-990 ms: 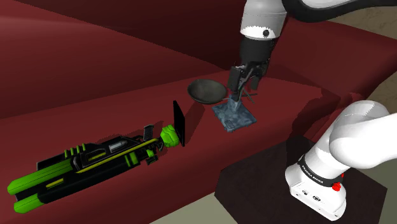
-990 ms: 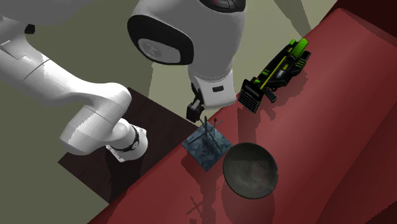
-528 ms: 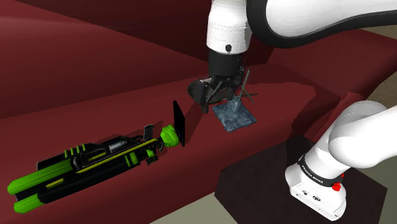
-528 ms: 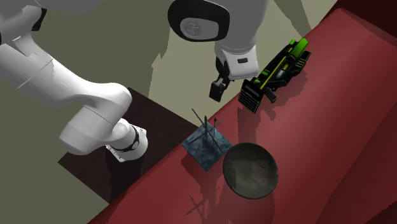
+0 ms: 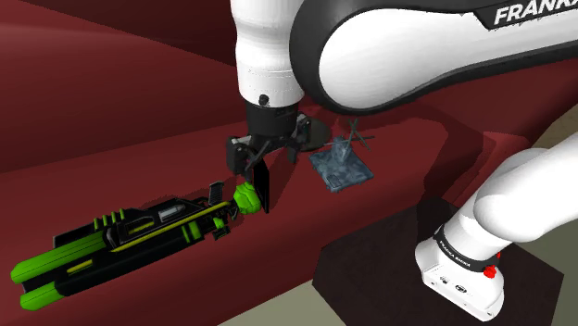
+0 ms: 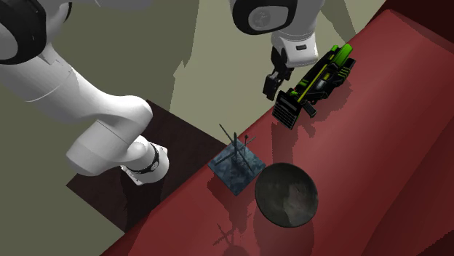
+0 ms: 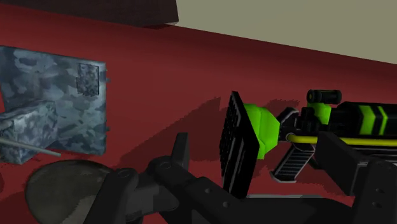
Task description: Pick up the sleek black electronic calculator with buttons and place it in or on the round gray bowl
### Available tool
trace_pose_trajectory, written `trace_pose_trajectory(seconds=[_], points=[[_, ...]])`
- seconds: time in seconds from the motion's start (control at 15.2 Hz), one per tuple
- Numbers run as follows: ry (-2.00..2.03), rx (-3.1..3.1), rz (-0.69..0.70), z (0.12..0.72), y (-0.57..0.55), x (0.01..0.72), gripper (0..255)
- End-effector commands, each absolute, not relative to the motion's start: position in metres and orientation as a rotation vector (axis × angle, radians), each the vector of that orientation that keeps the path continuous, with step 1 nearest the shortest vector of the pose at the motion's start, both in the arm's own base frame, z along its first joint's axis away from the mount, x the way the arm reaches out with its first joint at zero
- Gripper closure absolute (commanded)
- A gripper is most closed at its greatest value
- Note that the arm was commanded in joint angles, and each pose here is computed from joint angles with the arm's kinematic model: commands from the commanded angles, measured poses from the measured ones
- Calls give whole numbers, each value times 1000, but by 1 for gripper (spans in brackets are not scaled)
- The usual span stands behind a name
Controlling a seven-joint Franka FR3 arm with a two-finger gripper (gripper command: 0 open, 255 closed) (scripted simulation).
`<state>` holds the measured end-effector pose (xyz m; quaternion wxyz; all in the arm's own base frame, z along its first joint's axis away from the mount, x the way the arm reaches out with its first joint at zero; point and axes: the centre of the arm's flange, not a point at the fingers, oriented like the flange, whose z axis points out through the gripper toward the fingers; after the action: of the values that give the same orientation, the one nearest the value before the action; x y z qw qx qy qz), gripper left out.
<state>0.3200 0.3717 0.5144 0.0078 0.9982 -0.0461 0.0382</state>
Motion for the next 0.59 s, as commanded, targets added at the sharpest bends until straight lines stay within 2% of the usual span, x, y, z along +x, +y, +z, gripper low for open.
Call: trace_pose_trajectory(seconds=[0.0,0.53], points=[[-151,3120,125,505,376,321,0],[-151,3120,125,476,375,323,0]])
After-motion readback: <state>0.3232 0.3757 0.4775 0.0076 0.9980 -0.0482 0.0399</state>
